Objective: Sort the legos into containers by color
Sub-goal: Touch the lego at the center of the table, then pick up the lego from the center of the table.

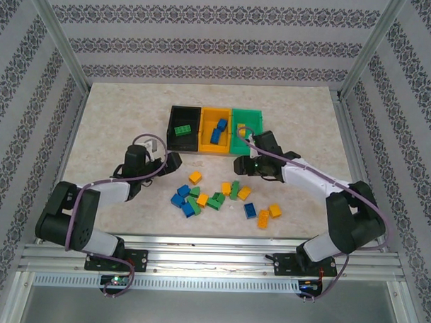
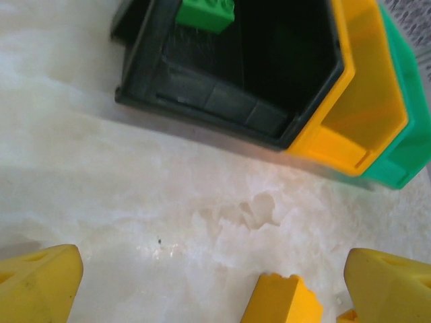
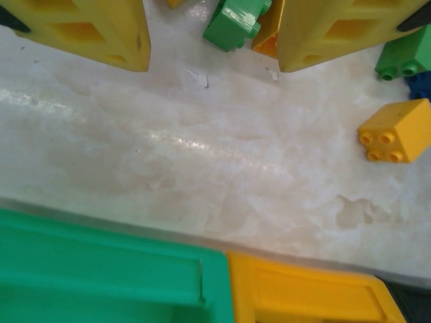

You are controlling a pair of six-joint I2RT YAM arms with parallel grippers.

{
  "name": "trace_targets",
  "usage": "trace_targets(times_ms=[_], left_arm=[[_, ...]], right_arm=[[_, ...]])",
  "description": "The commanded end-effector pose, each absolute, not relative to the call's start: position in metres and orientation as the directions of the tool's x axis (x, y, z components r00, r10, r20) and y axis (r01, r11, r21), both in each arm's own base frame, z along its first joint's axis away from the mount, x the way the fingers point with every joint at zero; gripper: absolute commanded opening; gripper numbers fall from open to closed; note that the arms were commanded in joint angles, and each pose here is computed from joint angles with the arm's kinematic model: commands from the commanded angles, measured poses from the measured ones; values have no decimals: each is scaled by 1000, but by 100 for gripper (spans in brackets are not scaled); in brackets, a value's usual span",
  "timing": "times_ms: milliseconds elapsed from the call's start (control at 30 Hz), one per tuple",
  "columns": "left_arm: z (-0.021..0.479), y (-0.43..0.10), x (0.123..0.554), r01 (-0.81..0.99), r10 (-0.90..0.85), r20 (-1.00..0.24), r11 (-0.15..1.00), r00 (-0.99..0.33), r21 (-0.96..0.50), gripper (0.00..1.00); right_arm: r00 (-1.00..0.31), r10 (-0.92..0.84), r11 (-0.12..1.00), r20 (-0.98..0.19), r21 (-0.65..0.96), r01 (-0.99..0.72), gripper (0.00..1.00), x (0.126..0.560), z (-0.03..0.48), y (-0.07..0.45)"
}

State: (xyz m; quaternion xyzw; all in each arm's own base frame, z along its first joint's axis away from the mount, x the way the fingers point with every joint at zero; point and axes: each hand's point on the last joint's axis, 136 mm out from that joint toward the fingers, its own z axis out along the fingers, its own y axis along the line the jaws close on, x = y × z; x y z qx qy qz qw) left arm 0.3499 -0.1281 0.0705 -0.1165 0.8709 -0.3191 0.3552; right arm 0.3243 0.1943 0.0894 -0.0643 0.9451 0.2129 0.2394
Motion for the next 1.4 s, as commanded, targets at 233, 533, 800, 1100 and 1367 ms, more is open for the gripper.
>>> trace_targets(times_ms=[233,533,800,1100,1367], left_arm=[[90,-138,332,98,-230,-591,877,-773,-470,100],[81,-145,336,130,-202,-591,872,-781,-471,100],[85,-143,338,174,-148,-626,889,-765,-423,100],[80,-139,331,189,-133,-642,894,-755,-407,99],[81,-147,332,208,-146,-629,867,-763,-453,99]], right_arm=[[-929,-45,861,-366,458,-222,48,289,64,211],[-951,-135,909,-276,348,-230,46,273,34,224],[-956,-147,937,-254,274,-217,36,281,27,227],[-958,-147,949,-246,239,-207,36,268,42,224],[-958,-171,951,-229,217,-222,36,253,51,221]])
